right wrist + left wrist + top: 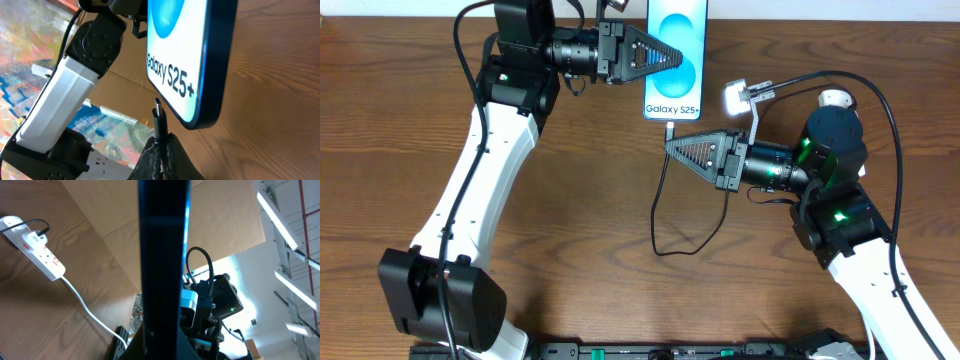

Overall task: Plug charger to phone and switch on socket
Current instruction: 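Align the USB-C plug under the phone's bottom port with the right gripper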

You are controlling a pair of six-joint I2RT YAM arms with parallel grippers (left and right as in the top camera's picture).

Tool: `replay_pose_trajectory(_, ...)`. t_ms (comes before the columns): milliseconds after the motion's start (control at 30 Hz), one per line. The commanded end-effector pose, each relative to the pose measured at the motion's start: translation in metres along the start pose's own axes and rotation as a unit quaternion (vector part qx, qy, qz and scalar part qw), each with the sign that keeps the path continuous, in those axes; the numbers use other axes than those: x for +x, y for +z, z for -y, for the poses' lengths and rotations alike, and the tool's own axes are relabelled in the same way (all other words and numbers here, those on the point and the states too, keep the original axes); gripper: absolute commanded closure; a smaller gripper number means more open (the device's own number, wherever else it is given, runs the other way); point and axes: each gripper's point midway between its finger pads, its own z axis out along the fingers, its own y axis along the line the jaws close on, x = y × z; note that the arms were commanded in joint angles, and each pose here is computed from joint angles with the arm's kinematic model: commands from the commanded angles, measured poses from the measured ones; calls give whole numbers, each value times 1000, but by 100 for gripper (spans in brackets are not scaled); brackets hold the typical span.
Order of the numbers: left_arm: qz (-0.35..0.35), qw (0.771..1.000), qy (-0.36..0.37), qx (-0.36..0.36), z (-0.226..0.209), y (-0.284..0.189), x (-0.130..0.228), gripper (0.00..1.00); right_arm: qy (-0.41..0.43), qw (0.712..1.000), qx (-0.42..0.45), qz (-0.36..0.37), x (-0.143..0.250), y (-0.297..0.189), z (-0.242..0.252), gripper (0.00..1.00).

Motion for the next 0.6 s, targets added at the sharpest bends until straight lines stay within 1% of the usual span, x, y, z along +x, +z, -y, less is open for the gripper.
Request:
replay_pose_trajectory(0,-9,999,29,9,12,-2,1,93,-11,1000,-5,-1,-1,-2,-3,99)
replay_pose_trajectory(567,-9,1000,14,9,12,-2,1,93,-10,1000,13,10,-4,-2,5,99)
